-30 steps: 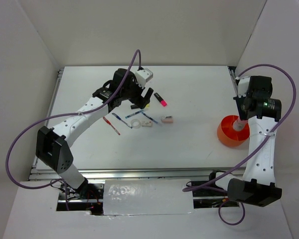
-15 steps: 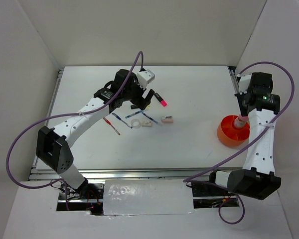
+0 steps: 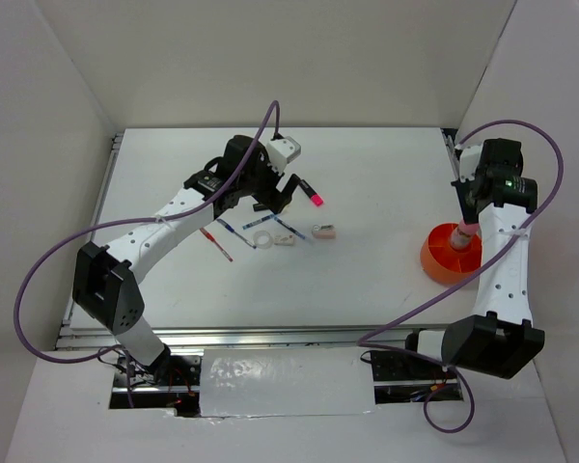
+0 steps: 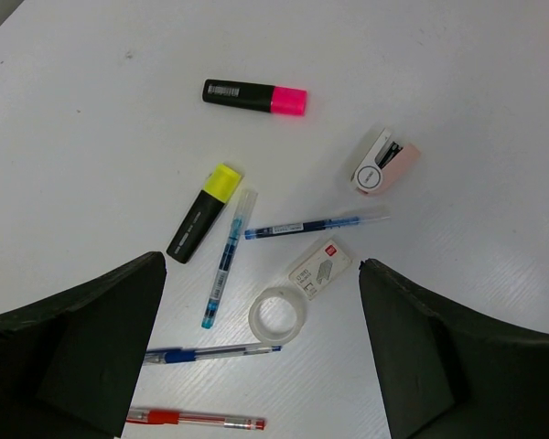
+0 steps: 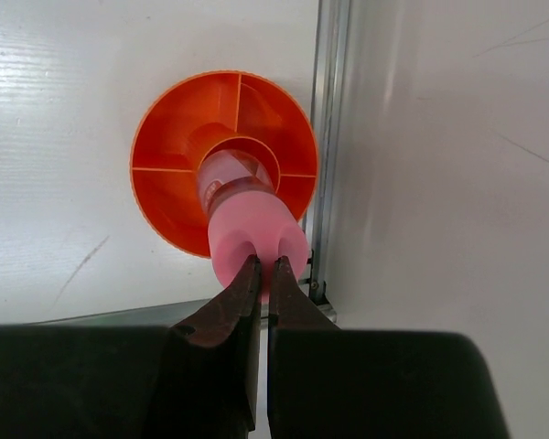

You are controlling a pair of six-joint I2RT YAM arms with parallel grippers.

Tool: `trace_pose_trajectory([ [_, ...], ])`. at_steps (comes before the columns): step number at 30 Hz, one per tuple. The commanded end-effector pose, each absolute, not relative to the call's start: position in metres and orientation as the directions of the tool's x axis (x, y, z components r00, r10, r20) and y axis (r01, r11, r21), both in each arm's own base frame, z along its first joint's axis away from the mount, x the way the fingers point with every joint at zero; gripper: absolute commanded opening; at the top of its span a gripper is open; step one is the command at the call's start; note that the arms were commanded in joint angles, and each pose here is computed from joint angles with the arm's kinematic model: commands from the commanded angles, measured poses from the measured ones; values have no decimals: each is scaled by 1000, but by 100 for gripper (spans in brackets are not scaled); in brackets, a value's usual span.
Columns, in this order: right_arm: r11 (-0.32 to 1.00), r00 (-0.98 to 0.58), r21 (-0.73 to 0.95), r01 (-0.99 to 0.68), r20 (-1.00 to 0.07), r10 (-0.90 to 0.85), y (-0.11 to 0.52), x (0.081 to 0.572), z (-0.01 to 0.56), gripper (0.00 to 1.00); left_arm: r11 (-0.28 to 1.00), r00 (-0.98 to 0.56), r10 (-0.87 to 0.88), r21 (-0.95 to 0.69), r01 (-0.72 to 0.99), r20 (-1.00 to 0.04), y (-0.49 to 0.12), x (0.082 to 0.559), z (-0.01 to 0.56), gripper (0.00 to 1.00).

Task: Sort the stationery into containers
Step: Place the stationery in the storage box, then pick up the pen from the center of the board.

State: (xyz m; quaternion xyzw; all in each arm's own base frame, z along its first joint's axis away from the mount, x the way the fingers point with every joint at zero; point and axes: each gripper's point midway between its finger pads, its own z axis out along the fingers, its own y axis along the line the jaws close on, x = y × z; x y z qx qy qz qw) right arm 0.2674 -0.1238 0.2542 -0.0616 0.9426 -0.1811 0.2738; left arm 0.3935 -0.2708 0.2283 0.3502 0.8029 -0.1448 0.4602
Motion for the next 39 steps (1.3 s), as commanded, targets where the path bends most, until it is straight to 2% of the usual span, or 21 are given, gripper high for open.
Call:
trace_pose_trajectory([
  [1,909,-824,-416,11,-519,-227,-135,281,258,4,705,-280,424,120,699,-861,-276,402,241,99],
  [3,909,-828,-417,9,-513,-227,-136,280,255,6,705,-278,427,125,698,-860,-275,403,240,99],
  [5,912,-830,-410,6,-510,-224,-134,280,254,16,708,-279,427,126,695,-860,-273,404,240,99],
  [6,915,-832,-403,1,-508,-222,-133,280,252,21,708,-283,431,127,695,-857,-273,404,238,99],
  [7,918,-836,-397,1,-504,-218,-133,279,251,35,708,-284,434,129,694,-855,-272,405,237,99],
  [8,919,-838,-394,-1,-501,-216,-132,279,250,39,708,-285,437,131,694,-853,-272,405,236,99],
  [17,924,-832,-381,3,-514,-210,-130,281,255,40,691,-278,460,144,709,-843,-271,409,229,98],
  [22,971,-757,-226,-74,-621,-202,-91,284,283,41,687,-304,503,161,708,-809,-258,419,210,84],
  [25,984,-733,-85,-154,-658,-171,-59,280,287,41,671,-336,559,176,720,-758,-245,423,192,75],
  [26,984,-732,-49,-174,-662,-162,-50,276,287,41,677,-362,574,178,714,-734,-235,427,182,69],
  [29,971,-716,74,-226,-689,-114,-23,272,287,40,683,-406,610,191,705,-680,-216,433,159,58],
  [31,958,-719,136,-254,-689,-93,-11,270,283,40,673,-414,642,217,707,-645,-206,436,148,54],
  [39,940,-734,200,-277,-675,-73,6,270,277,39,617,-455,706,156,772,-543,-200,430,90,53],
])
